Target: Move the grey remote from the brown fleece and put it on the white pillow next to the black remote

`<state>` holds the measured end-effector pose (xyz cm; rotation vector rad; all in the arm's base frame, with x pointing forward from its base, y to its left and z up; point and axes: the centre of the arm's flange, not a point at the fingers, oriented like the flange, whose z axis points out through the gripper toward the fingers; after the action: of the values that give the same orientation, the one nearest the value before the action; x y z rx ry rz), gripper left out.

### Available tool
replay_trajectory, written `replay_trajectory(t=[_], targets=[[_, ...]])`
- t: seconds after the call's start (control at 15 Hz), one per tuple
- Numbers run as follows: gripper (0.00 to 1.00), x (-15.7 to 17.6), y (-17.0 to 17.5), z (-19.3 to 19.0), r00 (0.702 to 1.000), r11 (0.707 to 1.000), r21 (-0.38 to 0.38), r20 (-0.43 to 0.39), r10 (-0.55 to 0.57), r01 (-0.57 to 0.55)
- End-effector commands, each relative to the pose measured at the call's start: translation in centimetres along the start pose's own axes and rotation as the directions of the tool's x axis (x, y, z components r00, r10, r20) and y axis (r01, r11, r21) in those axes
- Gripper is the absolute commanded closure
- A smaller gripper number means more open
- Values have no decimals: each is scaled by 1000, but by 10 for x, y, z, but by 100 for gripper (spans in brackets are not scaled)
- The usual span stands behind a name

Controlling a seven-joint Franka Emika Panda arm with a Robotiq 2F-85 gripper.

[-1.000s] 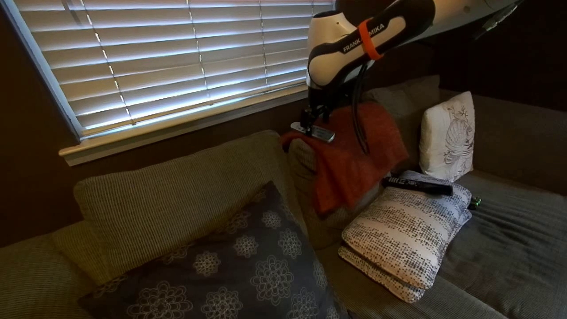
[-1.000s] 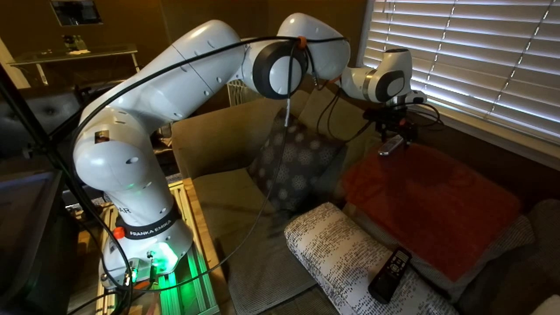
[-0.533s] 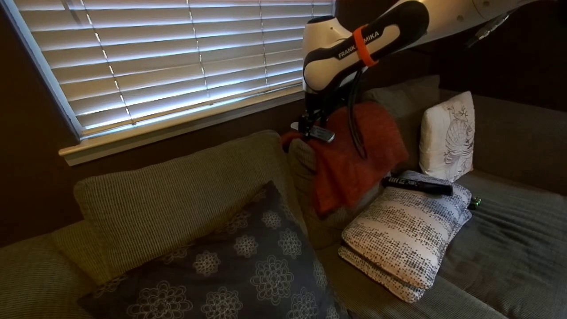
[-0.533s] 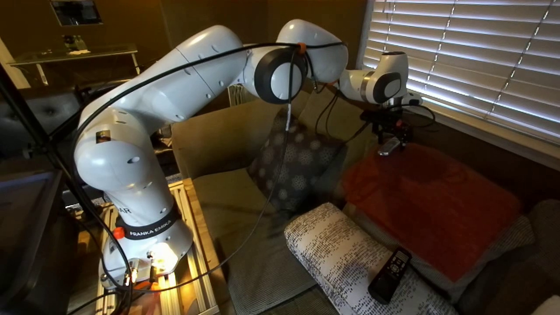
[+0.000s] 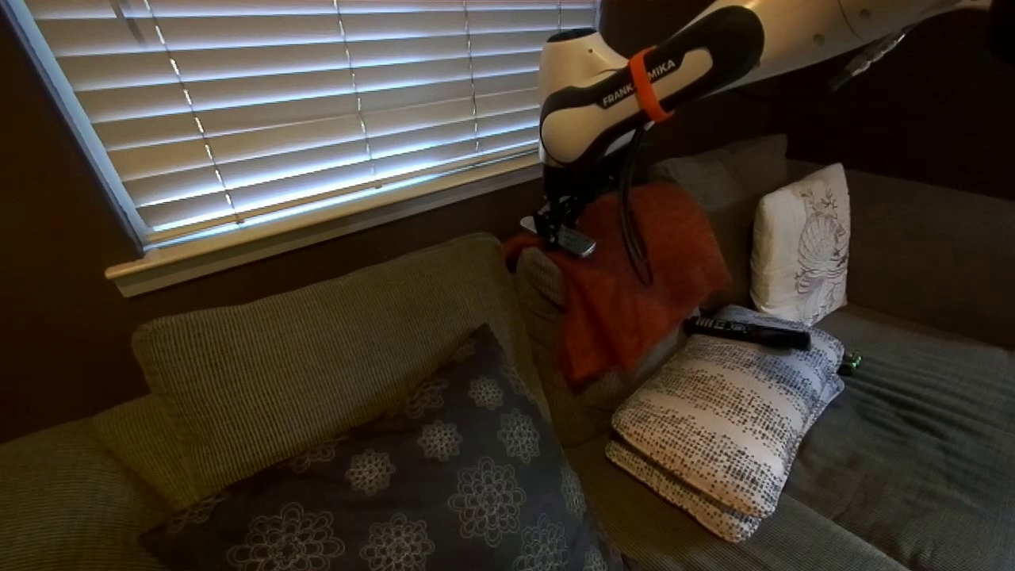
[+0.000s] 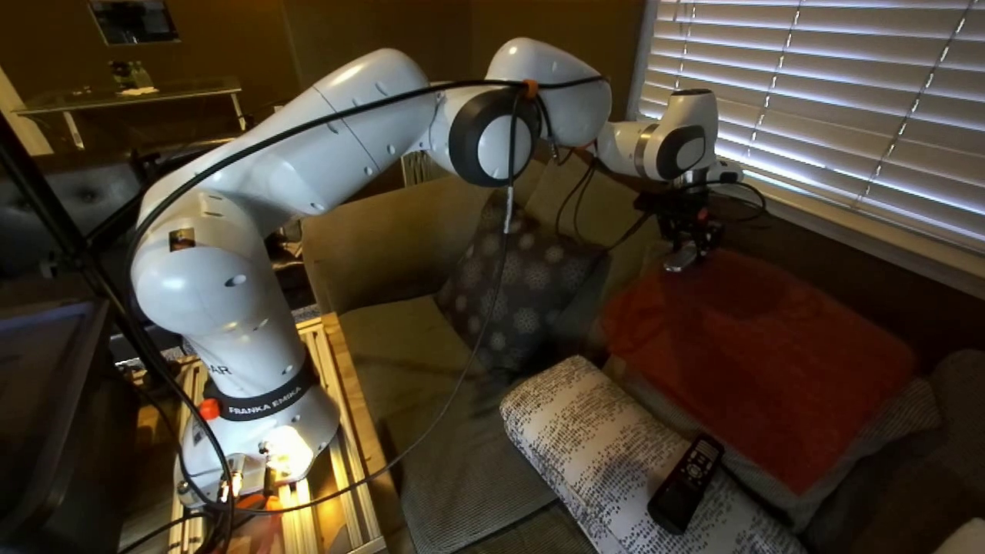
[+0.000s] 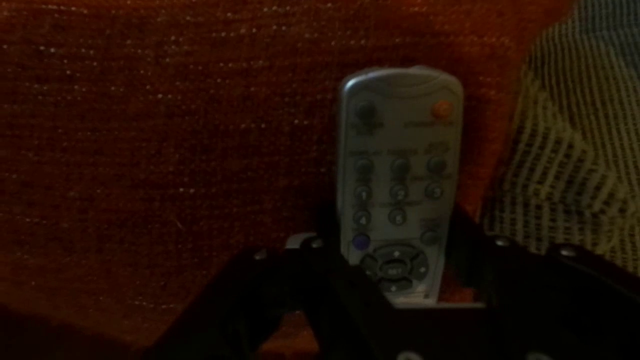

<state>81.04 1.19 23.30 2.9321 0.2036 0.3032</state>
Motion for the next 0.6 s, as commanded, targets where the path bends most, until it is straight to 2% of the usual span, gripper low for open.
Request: replay_trajectory(t=[0.0,0.53], targets=[[71,9,-2,-6,1000,1000,-29,-9,-9,9],[71,-30,-3,-52,999,999,-21,-18,-47,47]])
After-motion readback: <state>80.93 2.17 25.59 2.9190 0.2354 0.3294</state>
